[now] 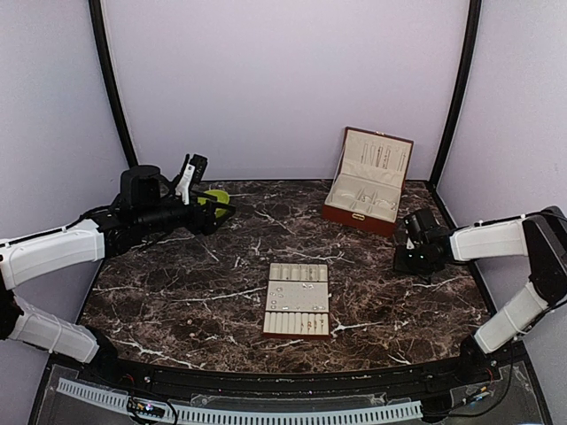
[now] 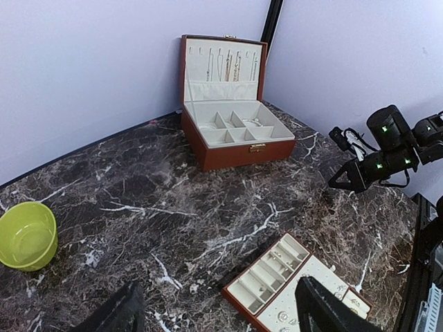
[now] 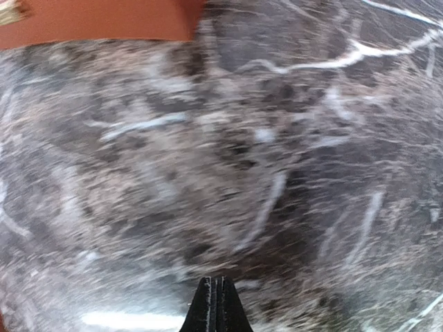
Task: Organize the mixed jewelry
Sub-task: Pick up the earring from the center of the board, then pass from the right arm to the left
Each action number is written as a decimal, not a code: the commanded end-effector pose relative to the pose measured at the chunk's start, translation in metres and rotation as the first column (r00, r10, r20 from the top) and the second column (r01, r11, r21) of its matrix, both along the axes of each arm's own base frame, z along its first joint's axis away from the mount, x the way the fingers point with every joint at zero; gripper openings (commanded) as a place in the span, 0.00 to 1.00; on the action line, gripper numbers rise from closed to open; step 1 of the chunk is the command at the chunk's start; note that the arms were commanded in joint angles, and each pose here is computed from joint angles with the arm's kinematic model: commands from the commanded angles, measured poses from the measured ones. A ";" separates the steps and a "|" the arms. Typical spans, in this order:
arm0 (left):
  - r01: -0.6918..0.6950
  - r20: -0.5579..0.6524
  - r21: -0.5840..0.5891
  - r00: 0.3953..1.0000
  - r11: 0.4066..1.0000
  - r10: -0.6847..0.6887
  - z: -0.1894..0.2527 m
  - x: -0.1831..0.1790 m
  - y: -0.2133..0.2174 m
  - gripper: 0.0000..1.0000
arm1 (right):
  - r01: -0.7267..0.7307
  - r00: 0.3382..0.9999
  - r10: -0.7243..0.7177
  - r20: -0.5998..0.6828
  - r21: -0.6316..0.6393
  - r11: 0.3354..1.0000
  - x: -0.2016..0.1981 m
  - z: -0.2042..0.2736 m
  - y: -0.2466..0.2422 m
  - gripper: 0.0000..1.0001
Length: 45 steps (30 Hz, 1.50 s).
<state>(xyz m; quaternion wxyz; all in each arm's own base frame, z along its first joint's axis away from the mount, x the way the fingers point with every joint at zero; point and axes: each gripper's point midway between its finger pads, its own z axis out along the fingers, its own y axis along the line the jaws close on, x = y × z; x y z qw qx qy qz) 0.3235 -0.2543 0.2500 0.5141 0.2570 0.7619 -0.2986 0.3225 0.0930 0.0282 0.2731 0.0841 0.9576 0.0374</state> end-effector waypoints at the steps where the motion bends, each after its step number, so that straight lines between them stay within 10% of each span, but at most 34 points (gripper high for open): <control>1: 0.084 0.020 -0.036 0.996 0.996 -0.083 0.005 -0.008 -0.012 0.77 | -0.131 0.987 0.120 0.109 0.100 0.986 0.007 0.027 0.037 0.00; 15: 0.494 -0.121 -0.065 0.858 0.867 -0.498 -0.027 -0.065 -0.135 0.76 | -0.525 0.822 0.423 0.382 0.219 0.823 -0.015 0.112 0.167 0.00; 31: 0.468 -0.385 -0.165 0.779 0.868 -0.494 -0.085 -0.069 -0.155 0.73 | -0.720 0.669 0.590 0.451 0.200 0.664 -0.055 0.146 0.292 0.00; 45: 0.421 -0.377 -0.145 0.813 0.895 -0.444 -0.084 -0.063 -0.149 0.29 | -0.728 0.653 0.615 0.442 0.142 0.671 -0.056 0.147 0.302 0.00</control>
